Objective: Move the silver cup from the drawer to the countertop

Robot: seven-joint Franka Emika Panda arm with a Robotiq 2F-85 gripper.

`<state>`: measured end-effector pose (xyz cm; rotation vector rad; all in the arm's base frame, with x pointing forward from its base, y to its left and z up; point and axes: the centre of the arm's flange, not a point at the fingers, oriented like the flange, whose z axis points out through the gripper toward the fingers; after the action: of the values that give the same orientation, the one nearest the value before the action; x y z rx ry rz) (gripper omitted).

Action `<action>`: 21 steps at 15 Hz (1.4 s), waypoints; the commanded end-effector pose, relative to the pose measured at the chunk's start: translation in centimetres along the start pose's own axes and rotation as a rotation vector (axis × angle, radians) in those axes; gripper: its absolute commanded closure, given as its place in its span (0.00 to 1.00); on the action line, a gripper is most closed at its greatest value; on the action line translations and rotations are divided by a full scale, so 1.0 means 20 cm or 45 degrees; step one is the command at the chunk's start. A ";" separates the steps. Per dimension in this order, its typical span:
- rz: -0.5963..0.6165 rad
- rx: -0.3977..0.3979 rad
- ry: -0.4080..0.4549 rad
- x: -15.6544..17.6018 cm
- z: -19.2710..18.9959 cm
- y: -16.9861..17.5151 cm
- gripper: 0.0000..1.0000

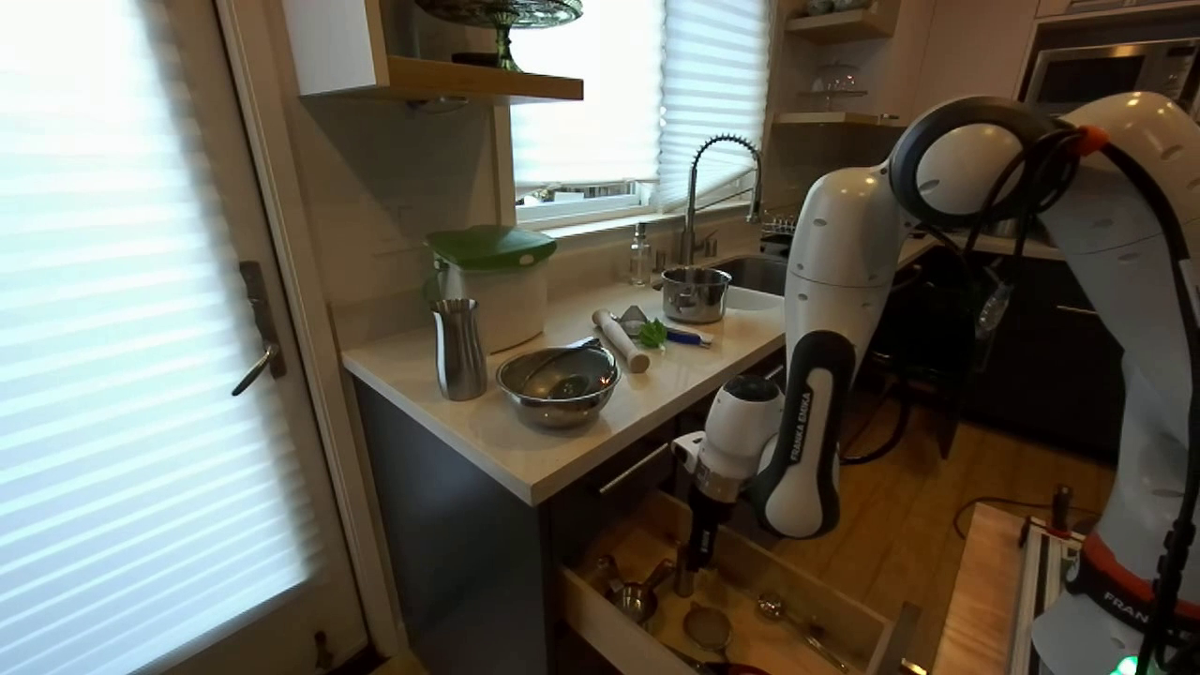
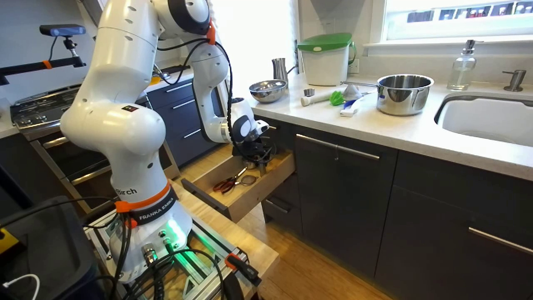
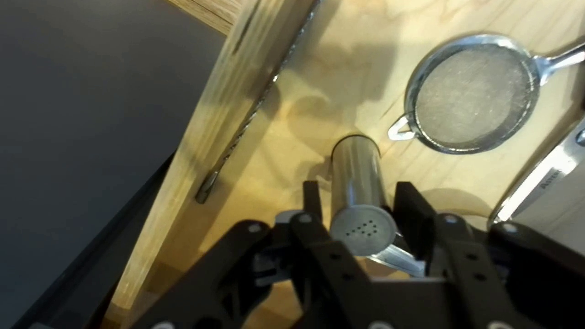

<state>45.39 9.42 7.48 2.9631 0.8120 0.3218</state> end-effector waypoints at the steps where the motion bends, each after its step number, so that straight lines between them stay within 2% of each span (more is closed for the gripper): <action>1: 0.029 0.017 0.044 -0.02 0.05 -0.01 0.84; 2: 0.029 0.020 0.052 -0.02 0.05 -0.02 0.89; 5: 0.021 0.031 0.051 -0.02 -0.01 -0.05 0.89; 7: 0.025 0.083 0.009 -0.04 -0.12 -0.09 0.89; 11: 0.008 0.144 0.017 -0.10 -0.48 -0.20 0.89; 16: 0.061 0.033 0.123 -0.05 -0.90 -0.14 0.89; 19: 0.096 0.048 0.161 0.00 -1.16 -0.08 0.89; 20: 0.072 0.029 0.162 0.04 -0.87 -0.13 0.64; 21: 0.085 0.025 0.167 0.06 -0.95 -0.13 0.64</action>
<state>40.95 12.23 25.99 3.0188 0.7327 0.5200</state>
